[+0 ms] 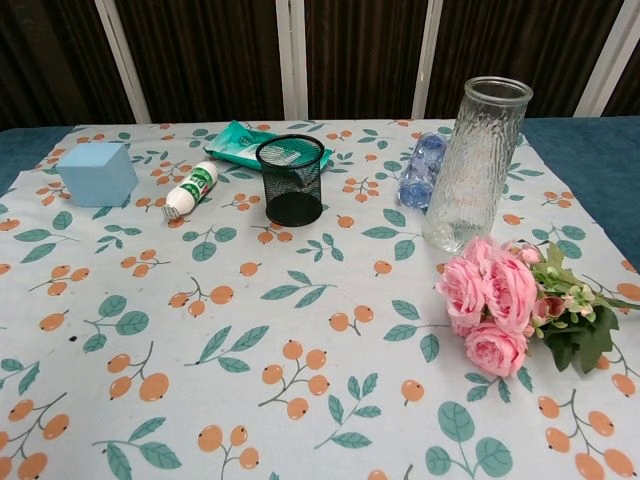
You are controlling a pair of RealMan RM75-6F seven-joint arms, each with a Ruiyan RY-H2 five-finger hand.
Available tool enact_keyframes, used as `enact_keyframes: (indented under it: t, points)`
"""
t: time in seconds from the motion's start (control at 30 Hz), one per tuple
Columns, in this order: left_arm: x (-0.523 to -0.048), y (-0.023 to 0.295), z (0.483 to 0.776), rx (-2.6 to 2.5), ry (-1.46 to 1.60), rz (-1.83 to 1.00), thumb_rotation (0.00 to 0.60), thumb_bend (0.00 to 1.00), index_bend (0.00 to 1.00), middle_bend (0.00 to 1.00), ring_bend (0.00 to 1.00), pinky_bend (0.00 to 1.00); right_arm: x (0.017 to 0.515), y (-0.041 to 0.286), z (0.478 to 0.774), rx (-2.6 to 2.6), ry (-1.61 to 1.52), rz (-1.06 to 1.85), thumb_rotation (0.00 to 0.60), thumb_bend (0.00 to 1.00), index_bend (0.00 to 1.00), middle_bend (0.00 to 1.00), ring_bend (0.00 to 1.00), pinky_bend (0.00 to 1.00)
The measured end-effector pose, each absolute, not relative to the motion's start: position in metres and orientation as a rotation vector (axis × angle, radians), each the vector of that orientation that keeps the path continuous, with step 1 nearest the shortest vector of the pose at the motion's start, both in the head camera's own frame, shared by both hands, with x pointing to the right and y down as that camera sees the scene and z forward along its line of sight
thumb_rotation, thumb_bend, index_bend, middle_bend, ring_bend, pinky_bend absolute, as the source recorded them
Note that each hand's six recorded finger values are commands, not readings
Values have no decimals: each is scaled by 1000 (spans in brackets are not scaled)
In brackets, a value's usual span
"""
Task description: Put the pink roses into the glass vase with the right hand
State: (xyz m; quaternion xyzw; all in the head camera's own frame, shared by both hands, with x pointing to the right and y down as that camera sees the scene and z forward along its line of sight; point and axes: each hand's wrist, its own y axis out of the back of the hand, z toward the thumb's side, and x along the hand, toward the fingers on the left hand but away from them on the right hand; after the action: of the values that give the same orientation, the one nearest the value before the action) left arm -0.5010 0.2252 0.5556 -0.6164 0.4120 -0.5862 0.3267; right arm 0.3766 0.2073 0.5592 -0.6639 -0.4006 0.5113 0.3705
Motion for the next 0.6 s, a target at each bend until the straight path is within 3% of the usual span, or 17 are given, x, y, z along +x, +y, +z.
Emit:
enact_keyframes:
  t: [0.3,0.6]
  points:
    - [-500,226,555,-1621,1080,-1534,600,0,0,0,0,0,344,221,582,-1893,-876,1356,600,287,0,0,0,0]
    - [-499,226,555,-1628,1080,-1534,600,0,0,0,0,0,304,221,616,-1965,-758,1334,600,286,0,89,78,11]
